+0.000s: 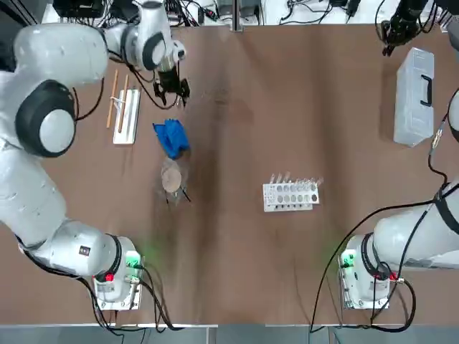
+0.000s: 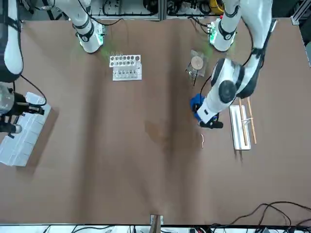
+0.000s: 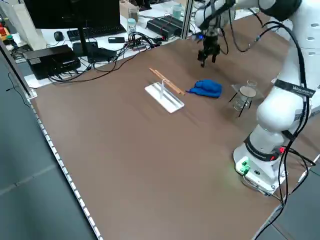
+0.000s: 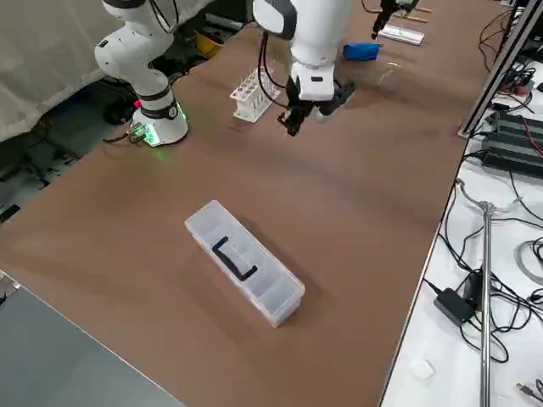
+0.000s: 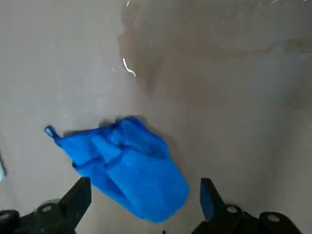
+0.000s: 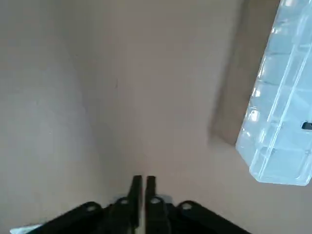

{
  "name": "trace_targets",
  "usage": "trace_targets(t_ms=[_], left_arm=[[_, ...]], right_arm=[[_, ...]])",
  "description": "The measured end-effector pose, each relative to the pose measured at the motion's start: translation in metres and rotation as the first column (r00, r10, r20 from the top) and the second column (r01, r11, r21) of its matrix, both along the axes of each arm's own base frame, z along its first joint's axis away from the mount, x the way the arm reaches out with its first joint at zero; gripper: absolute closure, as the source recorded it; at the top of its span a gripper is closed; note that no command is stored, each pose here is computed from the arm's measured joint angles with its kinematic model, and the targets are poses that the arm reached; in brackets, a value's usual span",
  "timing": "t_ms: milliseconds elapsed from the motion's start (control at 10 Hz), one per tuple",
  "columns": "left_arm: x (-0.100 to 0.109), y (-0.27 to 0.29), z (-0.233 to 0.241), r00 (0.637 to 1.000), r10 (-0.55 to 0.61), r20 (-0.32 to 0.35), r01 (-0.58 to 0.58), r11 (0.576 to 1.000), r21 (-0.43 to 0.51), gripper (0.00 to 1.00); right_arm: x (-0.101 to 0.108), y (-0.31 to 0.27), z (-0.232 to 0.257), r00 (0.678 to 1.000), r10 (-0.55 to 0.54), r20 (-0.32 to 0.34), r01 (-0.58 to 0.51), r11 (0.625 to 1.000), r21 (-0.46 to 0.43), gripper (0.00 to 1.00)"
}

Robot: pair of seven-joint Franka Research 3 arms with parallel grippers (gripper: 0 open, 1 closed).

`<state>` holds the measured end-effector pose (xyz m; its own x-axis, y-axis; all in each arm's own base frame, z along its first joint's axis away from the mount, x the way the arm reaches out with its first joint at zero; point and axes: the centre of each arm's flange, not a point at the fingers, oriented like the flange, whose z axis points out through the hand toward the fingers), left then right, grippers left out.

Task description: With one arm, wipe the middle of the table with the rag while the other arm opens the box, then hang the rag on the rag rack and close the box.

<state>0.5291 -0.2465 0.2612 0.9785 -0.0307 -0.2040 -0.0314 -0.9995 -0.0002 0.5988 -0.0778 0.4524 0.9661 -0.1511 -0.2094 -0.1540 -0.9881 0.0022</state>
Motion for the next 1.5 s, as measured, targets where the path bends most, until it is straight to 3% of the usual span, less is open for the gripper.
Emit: trace_targets(t_ms=[100, 300, 600, 800, 900, 1200, 1500], left_arm=[[-0.008, 0.003, -0.030, 1.000, 0.016, -0.014, -0.016, 1.000, 0.006, 0.01], [-0.028, 0.011, -0.073, 0.999, 0.036, -0.038, -0.035, 0.999, 0.014, 0.04], [-0.034, 0.012, -0.085, 0.998, 0.040, -0.054, -0.039, 0.999, 0.020, 0.49], [-0.030, 0.010, -0.077, 0.998, 0.039, -0.038, -0.039, 0.999, 0.014, 0.80], [-0.023, 0.008, -0.068, 0.999, 0.031, -0.017, -0.031, 1.000, 0.004, 0.89], [0.032, 0.009, -0.013, 0.996, -0.033, 0.080, 0.034, 0.999, -0.011, 0.89], [0.071, 0.055, -0.006, 0.995, -0.070, 0.067, 0.069, 0.998, 0.008, 0.91]], right_arm=[[0.004, -0.002, -0.019, 1.000, 0.008, -0.017, -0.008, 1.000, -0.017, 0.99], [0.023, -0.024, -0.077, 1.000, -0.004, 0.008, 0.005, 0.998, -0.065, 0.99], [0.025, -0.113, -0.169, 0.993, -0.117, 0.025, 0.119, 0.990, -0.080, 0.99], [0.024, -0.133, -0.191, 0.988, -0.146, 0.045, 0.150, 0.985, -0.086, 0.99], [0.025, -0.134, -0.191, 0.983, -0.176, 0.050, 0.180, 0.980, -0.091, 0.99], [0.024, -0.136, -0.191, 0.976, -0.211, 0.047, 0.215, 0.968, -0.129, 0.99], [0.016, -0.143, -0.192, 0.968, -0.251, 0.001, 0.246, 0.947, -0.209, 0.99]])
